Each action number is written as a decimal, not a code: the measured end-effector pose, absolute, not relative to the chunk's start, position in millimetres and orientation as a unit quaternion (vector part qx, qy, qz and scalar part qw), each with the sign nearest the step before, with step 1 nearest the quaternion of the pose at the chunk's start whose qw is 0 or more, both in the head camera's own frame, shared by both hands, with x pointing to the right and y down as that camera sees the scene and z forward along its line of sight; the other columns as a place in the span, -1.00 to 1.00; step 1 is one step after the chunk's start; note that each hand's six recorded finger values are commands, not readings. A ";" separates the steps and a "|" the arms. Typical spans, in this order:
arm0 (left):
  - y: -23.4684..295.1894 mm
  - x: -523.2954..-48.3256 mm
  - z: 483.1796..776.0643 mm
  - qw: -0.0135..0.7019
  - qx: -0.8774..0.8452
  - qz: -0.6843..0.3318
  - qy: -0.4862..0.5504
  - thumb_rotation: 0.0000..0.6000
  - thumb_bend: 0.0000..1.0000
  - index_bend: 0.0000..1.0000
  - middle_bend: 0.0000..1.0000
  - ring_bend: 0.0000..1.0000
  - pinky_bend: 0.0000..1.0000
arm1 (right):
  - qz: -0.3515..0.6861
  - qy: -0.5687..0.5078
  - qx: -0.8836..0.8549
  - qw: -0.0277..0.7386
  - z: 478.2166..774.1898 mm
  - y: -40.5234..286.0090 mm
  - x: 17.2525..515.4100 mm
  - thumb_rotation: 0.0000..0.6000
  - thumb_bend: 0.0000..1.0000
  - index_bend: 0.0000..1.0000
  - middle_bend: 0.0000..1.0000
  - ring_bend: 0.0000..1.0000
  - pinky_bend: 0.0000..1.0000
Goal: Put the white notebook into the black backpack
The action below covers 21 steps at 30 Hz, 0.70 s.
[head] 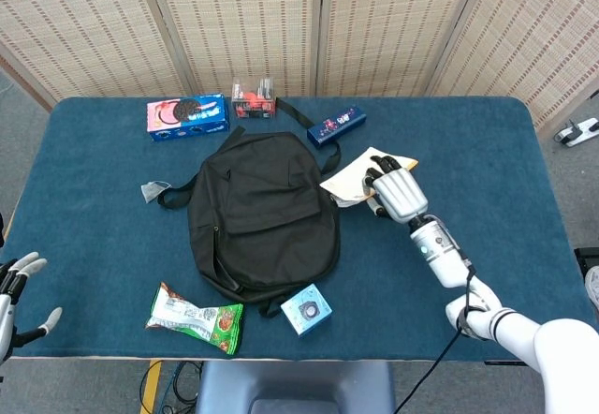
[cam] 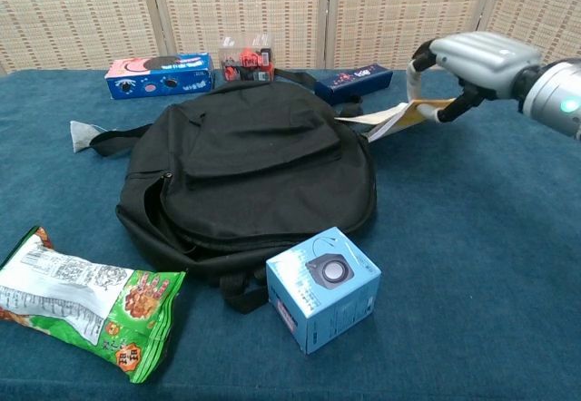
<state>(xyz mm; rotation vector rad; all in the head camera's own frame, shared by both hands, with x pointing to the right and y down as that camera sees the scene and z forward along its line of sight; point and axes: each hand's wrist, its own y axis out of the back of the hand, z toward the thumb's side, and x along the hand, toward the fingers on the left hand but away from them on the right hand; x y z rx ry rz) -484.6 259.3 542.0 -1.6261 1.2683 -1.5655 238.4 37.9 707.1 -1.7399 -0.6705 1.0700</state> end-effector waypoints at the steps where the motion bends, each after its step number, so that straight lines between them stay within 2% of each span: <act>1: 257.5 -483.8 541.8 0.275 -0.606 -0.580 0.470 1.00 -0.47 -0.54 -0.75 -0.85 -0.93 | 0.434 -0.285 -0.706 0.481 698.5 34.7 244.6 1.00 0.10 0.37 -0.21 -0.70 -0.67; 8: 239.1 -474.7 541.9 0.285 -0.628 -0.561 0.458 1.00 -0.47 -0.53 -0.75 -0.84 -0.93 | 0.423 -0.344 -0.668 0.506 651.0 19.5 288.6 1.00 0.10 0.40 -0.18 -0.68 -0.67; 14: 207.9 -456.1 547.1 0.288 -0.673 -0.523 0.435 1.00 -0.47 -0.49 -0.75 -0.83 -0.93 | 0.419 -0.389 -0.631 0.524 612.9 15.0 330.3 1.00 0.10 0.41 -0.17 -0.66 -0.67; 21: 165.7 -413.7 558.1 0.303 -0.740 -0.464 0.381 1.00 -0.47 -0.45 -0.75 -0.79 -0.93 | 0.416 -0.424 -0.599 0.538 574.3 22.0 366.4 1.00 0.10 0.42 -0.16 -0.66 -0.67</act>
